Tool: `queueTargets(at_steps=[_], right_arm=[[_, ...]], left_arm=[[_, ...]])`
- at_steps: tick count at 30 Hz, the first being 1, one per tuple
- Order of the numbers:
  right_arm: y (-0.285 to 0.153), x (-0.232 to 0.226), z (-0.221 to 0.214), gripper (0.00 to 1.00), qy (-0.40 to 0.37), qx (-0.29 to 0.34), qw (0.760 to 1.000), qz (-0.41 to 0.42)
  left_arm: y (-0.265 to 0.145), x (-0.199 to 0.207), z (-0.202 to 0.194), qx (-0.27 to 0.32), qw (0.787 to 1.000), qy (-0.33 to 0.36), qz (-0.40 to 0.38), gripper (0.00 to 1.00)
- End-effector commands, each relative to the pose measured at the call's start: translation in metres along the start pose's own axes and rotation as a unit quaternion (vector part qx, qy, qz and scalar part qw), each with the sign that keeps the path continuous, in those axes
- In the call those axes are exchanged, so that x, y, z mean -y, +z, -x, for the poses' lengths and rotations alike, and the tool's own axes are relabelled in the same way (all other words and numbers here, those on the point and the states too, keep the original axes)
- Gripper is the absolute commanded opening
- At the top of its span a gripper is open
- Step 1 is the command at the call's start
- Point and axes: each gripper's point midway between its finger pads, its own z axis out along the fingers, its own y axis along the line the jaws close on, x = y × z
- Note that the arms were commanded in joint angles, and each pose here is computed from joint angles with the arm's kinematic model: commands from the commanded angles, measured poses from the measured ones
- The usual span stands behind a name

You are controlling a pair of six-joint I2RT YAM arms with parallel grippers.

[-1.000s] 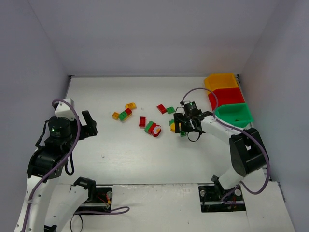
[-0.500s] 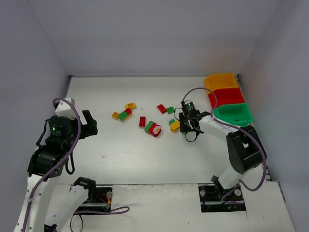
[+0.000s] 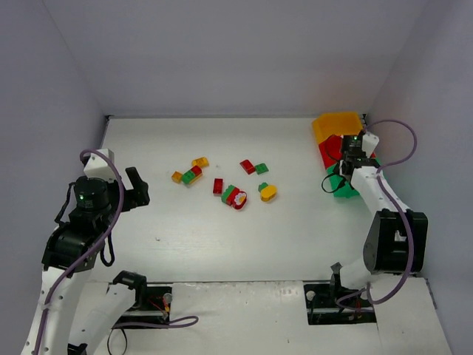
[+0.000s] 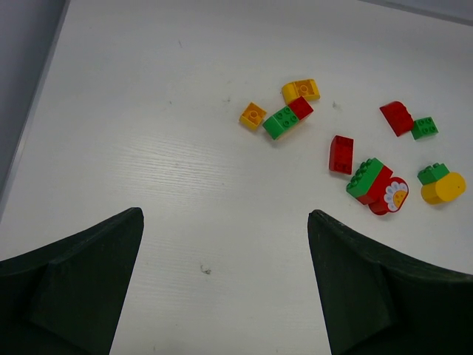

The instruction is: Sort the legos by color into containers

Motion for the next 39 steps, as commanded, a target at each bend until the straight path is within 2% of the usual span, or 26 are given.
queueTargets(at_steps=[1,3,4,5,6,8,10,13,15,16,18,21,30,39], right_arm=[[0.005,0.017,0.035,0.06,0.053,0.035,0.997,-0.047],[0.011,0.021,0.045,0.16,0.059,0.04,0.996,-0.06],[0.015,0.027,0.048,0.29,0.064,0.04,0.995,-0.068],[0.02,0.027,0.05,0.37,0.063,0.036,0.995,-0.071],[0.022,0.029,0.05,0.53,0.062,0.034,0.995,-0.075],[0.024,0.029,0.053,0.66,0.062,0.033,0.995,-0.075],[0.022,0.021,0.055,0.73,0.052,0.03,0.997,-0.056],[0.007,-0.017,0.061,0.74,0.02,0.035,0.999,0.025],[-0.011,-0.067,0.061,0.72,-0.024,0.047,0.993,0.11],[-0.02,-0.087,0.064,0.72,-0.061,0.064,0.985,0.146],[-0.04,-0.133,0.053,0.72,-0.106,0.058,0.964,0.237],[-0.053,-0.177,0.037,0.75,-0.159,0.046,0.937,0.307],[-0.042,-0.255,-0.03,0.8,-0.256,-0.009,0.89,0.378],[-0.019,-0.28,-0.077,0.82,-0.289,-0.05,0.878,0.378]], left_arm=[[0.001,0.011,0.022,0.034,0.999,0.003,-0.021,0.86],[0.001,0.012,0.023,0.035,0.999,0.003,-0.025,0.86],[0.0,0.012,0.023,0.035,0.999,0.003,-0.025,0.86],[0.001,0.012,0.021,0.033,0.999,0.002,-0.026,0.85],[0.002,0.013,0.02,0.032,0.999,0.004,-0.026,0.86],[0.001,0.012,0.019,0.03,0.999,0.004,-0.025,0.86],[0.001,0.012,0.017,0.027,0.999,0.005,-0.025,0.86],[0.001,0.011,0.018,0.027,0.999,0.005,-0.021,0.86],[0.003,0.011,0.018,0.026,0.999,0.005,-0.02,0.86],[0.003,0.011,0.018,0.026,0.999,0.005,-0.021,0.86],[0.004,0.012,0.018,0.024,0.999,0.007,-0.021,0.86],[0.004,0.013,0.018,0.022,0.999,0.007,-0.023,0.86],[-0.002,0.005,0.013,0.009,1.0,0.015,-0.008,0.86],[-0.009,0.0,0.008,0.002,1.0,0.013,-0.001,0.86]])
